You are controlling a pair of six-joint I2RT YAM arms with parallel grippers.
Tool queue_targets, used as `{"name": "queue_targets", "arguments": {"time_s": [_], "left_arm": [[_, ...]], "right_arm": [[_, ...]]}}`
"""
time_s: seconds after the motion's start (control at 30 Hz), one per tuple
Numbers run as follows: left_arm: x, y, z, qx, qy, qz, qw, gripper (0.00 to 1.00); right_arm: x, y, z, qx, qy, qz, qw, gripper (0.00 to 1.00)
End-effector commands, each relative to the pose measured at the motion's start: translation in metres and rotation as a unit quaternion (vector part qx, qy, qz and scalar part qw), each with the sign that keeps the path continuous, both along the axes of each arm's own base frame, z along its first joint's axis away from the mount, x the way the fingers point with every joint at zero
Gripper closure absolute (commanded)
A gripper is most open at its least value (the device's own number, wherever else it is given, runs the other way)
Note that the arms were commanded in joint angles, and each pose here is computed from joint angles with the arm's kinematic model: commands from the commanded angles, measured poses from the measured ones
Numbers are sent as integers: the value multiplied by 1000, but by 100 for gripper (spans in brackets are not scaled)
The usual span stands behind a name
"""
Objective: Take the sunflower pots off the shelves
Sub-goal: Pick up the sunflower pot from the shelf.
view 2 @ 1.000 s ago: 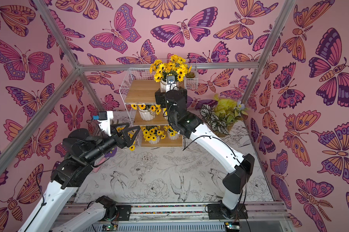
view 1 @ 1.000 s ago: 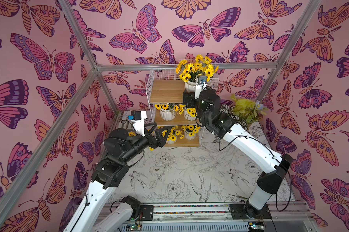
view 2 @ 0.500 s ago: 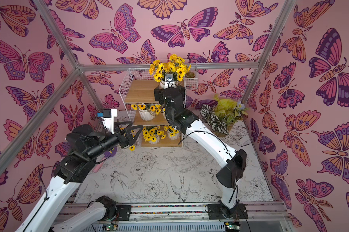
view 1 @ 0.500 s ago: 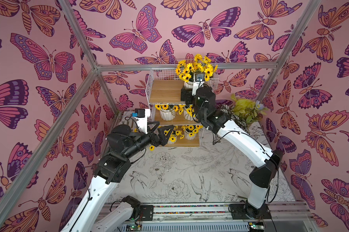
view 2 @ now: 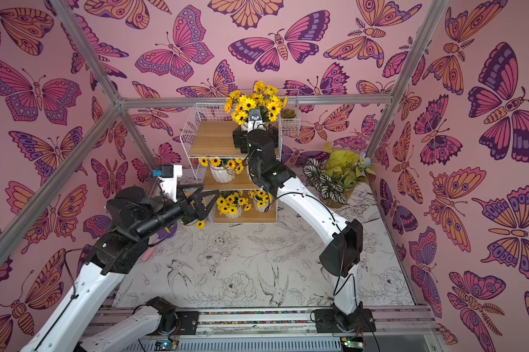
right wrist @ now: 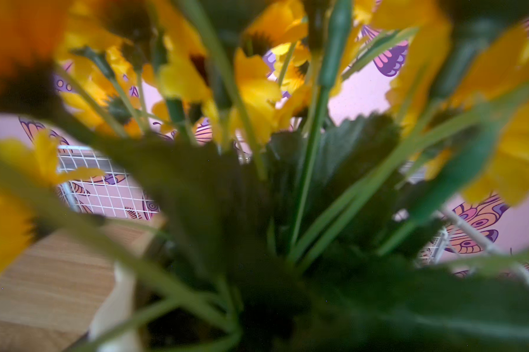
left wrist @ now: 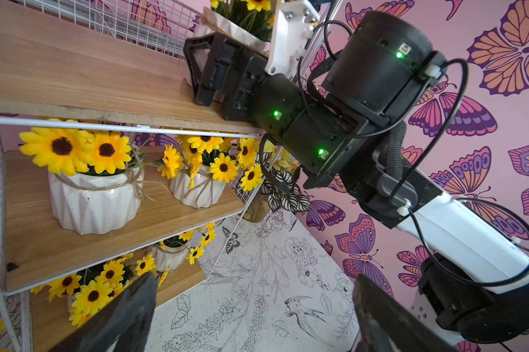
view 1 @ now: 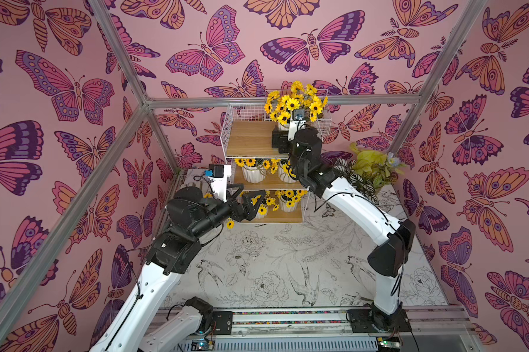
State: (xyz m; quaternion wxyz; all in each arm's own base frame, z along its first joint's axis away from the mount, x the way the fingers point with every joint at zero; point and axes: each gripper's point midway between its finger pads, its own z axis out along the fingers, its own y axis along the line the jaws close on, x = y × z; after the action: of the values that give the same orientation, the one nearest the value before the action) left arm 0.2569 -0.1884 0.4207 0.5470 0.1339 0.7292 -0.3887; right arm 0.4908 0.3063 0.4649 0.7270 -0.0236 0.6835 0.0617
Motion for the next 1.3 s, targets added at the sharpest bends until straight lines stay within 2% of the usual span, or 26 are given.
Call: {"name": "queue_targets", "arguments": {"time_s": [0.0, 0.1, 0.17, 0.27, 0.4, 0.57, 0.87, 1.27], "left_arm": [[-1, -3, -8, 14, 1, -8, 1000, 0], [2, -2, -10, 16, 2, -4, 1000, 0], [2, -2, -12, 17, 3, -2, 1000, 0], [3, -1, -14, 18, 5, 2, 1000, 0], [4, 1, -17, 19, 5, 9, 1000, 0], [7, 5, -23, 24, 5, 23, 999, 0], [4, 6, -19, 22, -6, 23, 999, 0], [1, 9, -18, 20, -9, 23, 999, 0]], "right_arm": [[9, 7, -5, -3, -3, 12, 1000, 1], [10, 9, -7, -2, -6, 15, 1000, 6], [9, 10, -6, -1, -9, 20, 1000, 14], [8, 14, -5, -3, -12, 33, 999, 34], [4, 17, -1, -6, -16, 49, 999, 44], [-11, 23, 14, -2, -26, 91, 996, 48], [-60, 23, 45, -11, -37, 152, 988, 48], [-156, -14, 50, -30, -41, 189, 981, 49]]}}
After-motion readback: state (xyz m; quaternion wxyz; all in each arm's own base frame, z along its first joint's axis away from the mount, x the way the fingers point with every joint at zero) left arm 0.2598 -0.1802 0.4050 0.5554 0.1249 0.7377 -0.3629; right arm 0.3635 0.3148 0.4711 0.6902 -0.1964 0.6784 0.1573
